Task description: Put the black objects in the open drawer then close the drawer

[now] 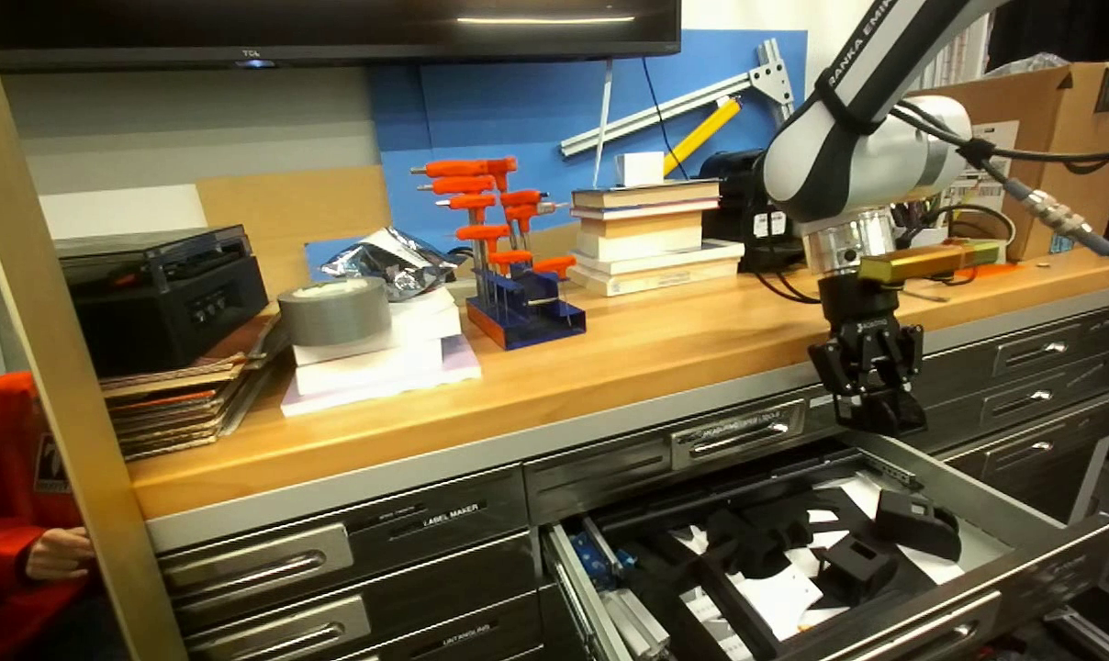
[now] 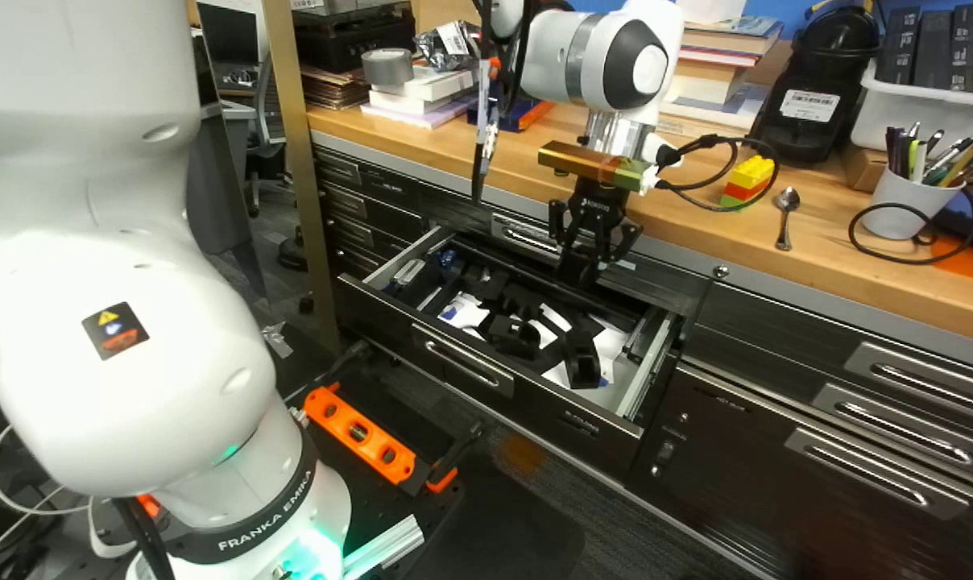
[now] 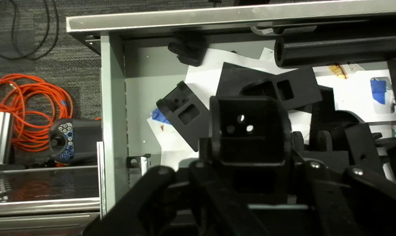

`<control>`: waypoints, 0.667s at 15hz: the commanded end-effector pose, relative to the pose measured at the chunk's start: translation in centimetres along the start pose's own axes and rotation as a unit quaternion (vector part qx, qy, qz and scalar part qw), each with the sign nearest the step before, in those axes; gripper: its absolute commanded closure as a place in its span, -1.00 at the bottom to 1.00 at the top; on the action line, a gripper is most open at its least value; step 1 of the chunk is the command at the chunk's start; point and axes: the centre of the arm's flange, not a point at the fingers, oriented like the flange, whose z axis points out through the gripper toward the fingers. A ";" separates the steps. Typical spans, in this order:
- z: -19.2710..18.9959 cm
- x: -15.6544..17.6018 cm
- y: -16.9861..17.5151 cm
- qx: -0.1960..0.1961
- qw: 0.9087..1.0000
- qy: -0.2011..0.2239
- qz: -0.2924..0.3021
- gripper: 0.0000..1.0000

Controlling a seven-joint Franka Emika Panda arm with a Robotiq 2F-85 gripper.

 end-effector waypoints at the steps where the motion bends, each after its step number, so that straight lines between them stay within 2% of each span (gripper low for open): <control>1: 1.2 0.0 1.8 0.030 0.998 0.025 -0.044 0.37; 6: 4.1 -1.2 3.6 0.029 0.994 0.012 -0.101 0.37; 10: 5.3 -2.5 3.1 0.032 0.986 0.001 -0.166 0.37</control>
